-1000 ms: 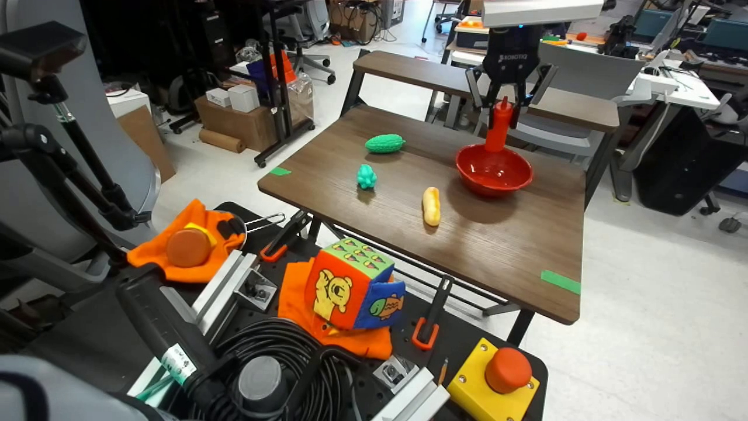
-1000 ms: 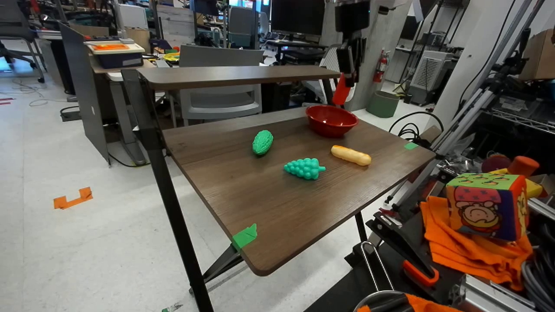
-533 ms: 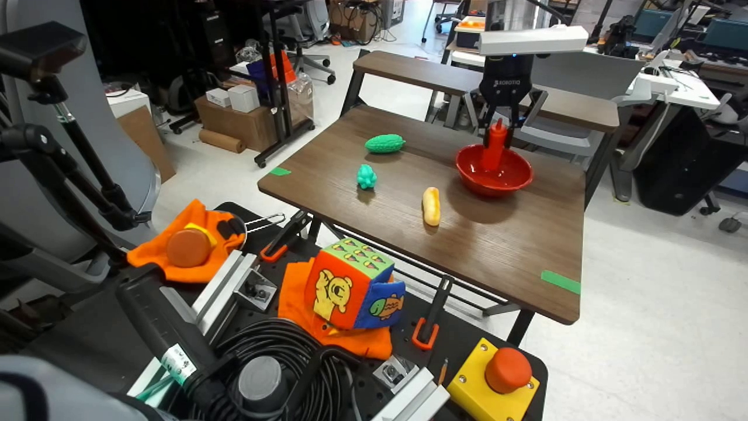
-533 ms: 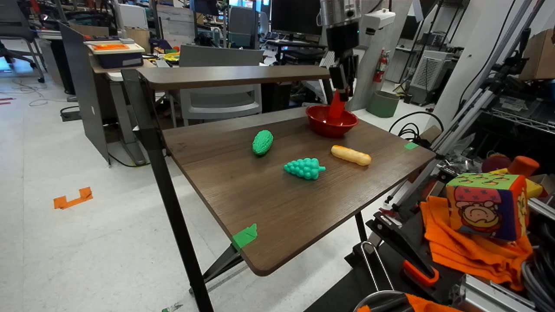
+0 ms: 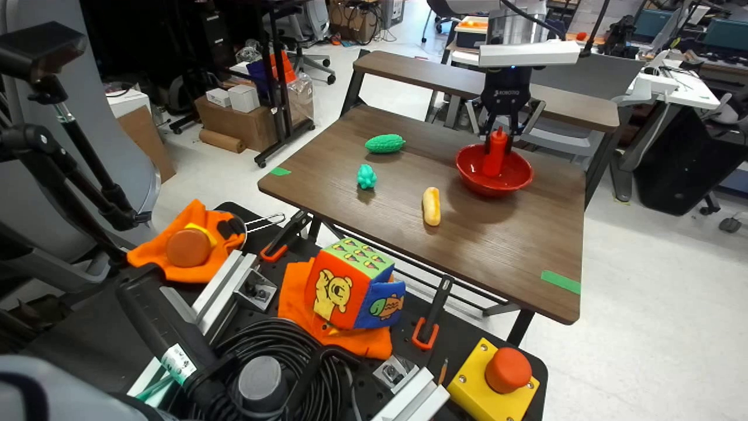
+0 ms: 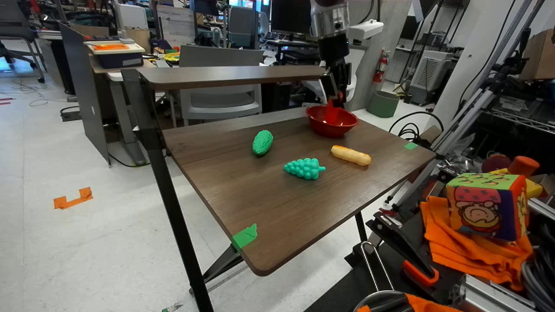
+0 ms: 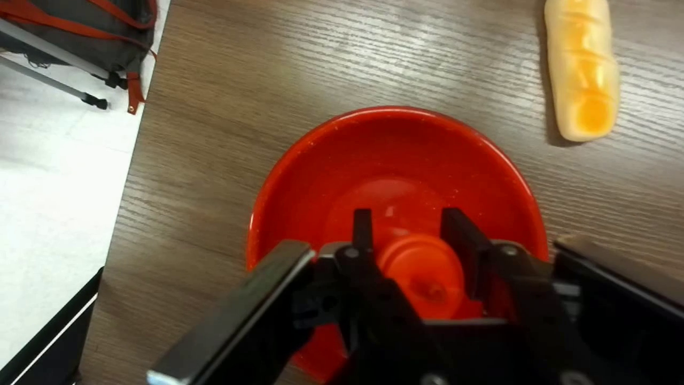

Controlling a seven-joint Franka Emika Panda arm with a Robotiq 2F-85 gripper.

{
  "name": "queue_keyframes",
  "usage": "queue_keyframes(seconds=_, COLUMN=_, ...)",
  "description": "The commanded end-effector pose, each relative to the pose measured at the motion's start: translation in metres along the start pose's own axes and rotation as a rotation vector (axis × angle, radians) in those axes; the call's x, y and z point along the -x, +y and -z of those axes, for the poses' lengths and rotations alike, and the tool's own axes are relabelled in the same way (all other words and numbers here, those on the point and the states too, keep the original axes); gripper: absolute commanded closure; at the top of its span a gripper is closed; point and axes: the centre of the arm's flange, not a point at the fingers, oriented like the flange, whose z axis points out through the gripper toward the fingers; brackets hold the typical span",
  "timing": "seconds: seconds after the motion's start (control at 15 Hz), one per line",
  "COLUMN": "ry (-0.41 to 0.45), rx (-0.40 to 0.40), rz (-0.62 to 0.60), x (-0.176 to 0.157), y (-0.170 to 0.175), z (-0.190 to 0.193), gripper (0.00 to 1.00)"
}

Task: Put the bottle in the bowl

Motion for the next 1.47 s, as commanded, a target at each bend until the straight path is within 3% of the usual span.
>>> queue_keyframes(seconds=0.0, ry=-0.050, rx=-0.033, rz=-0.029, x=-0.027, y=0.005, z=-0.005, gripper=0.88)
queue_keyframes(seconds=0.53, ry=-0.113, rx=-0.056, rz=-0.048, x=-0.034, y=0.005, z=-0.026, gripper=0.88)
queue_keyframes(seconds=0.6, ry=-0.114, rx=-0.053, rz=-0.046, x=-0.033, y=0.006, z=-0.026, gripper=0.58)
queue_keyframes(seconds=0.67, ry=-0.109, rx=-0.050, rz=-0.035, x=-0.032, y=0.007, z=-0.024, gripper=0.35)
queue_keyframes(seconds=0.8, ry=-0.108, rx=-0.059, rz=-0.012, x=-0.025, y=0.008, z=-0.015, gripper=0.33)
queue_keyframes(seconds=1.07, ry=-0.059, rx=-0.060, rz=0.010, x=0.015, y=0.011, z=0.039, gripper=0.05)
queue_keyframes(seconds=1.2, ry=-0.031, rx=-0.075, rz=-0.024, x=0.039, y=0.016, z=0.074, gripper=0.00)
queue_keyframes(seconds=1.27, ry=-0.038, rx=-0.040, rz=-0.019, x=-0.004, y=0.017, z=0.040, gripper=0.00)
queue_keyframes(seconds=1.4, ry=-0.019, rx=-0.036, rz=-0.027, x=0.005, y=0.021, z=0.061, gripper=0.00)
